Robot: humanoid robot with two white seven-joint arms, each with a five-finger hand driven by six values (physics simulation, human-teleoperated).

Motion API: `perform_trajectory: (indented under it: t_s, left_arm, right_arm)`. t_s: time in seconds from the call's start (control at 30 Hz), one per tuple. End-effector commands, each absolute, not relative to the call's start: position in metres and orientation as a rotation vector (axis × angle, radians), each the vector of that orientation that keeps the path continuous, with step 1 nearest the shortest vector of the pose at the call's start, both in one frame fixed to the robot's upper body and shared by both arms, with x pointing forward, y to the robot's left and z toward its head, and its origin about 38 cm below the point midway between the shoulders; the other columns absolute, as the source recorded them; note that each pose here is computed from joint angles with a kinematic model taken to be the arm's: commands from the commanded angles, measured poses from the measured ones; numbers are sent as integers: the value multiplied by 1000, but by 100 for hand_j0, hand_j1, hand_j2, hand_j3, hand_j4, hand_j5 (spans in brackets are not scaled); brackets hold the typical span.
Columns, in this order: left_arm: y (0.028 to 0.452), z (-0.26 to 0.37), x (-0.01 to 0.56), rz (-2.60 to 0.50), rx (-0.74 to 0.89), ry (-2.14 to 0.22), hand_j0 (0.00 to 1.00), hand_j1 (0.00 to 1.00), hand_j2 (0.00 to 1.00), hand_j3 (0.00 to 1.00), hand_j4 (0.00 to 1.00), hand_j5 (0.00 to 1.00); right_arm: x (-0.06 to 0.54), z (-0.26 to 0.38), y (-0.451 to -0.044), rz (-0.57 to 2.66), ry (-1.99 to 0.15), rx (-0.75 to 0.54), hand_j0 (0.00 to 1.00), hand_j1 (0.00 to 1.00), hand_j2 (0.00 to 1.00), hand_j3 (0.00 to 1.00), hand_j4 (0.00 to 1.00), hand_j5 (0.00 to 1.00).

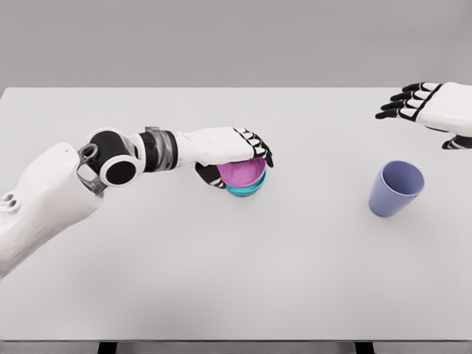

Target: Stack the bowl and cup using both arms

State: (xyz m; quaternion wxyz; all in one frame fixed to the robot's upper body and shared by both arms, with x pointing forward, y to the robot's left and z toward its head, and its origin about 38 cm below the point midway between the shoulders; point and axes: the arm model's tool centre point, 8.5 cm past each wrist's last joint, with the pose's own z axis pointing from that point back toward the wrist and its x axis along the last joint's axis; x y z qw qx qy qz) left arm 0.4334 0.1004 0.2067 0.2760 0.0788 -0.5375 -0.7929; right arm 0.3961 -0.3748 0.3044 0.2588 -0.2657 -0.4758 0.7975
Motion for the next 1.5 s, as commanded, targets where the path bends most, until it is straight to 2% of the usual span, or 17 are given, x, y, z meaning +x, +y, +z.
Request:
perform_trajectory:
  t_s: [0.0, 0.63, 0.73, 0.9, 1.23, 1.47]
  left_arm:
    - [99, 204, 436, -2123, 204, -1439, 71, 71, 71, 71, 71, 71]
    - [98, 198, 441, -2114, 195, -1418, 73, 73, 73, 73, 73, 73]
    - [98, 197, 441, -2115, 194, -1417, 78, 78, 78, 78, 78, 78]
    - [99, 197, 441, -2115, 195, -1415, 99, 99, 99, 99, 99, 99]
    - [102, 199, 441, -2114, 198, -1417, 100, 100, 100, 100, 100, 100]
    - [111, 232, 428, -2181, 169, -1535, 100, 100, 100, 100, 100, 100]
  right_arm:
    - [396, 306, -375, 2157, -1293, -721, 100, 100, 100, 100, 100, 100]
    - [396, 305, -375, 2157, -1290, -720, 100, 100, 100, 100, 100, 100]
    - [396, 305, -375, 2157, -1290, -720, 100, 100, 100, 100, 100, 100]
    - [396, 305, -375, 2157, -1290, -720, 100, 100, 100, 100, 100, 100]
    - [396, 310, -378, 2147, -1298, -740, 100, 100, 100, 100, 100, 100]
    - [396, 309, -378, 2147, -1296, -736, 100, 100, 100, 100, 100, 100]
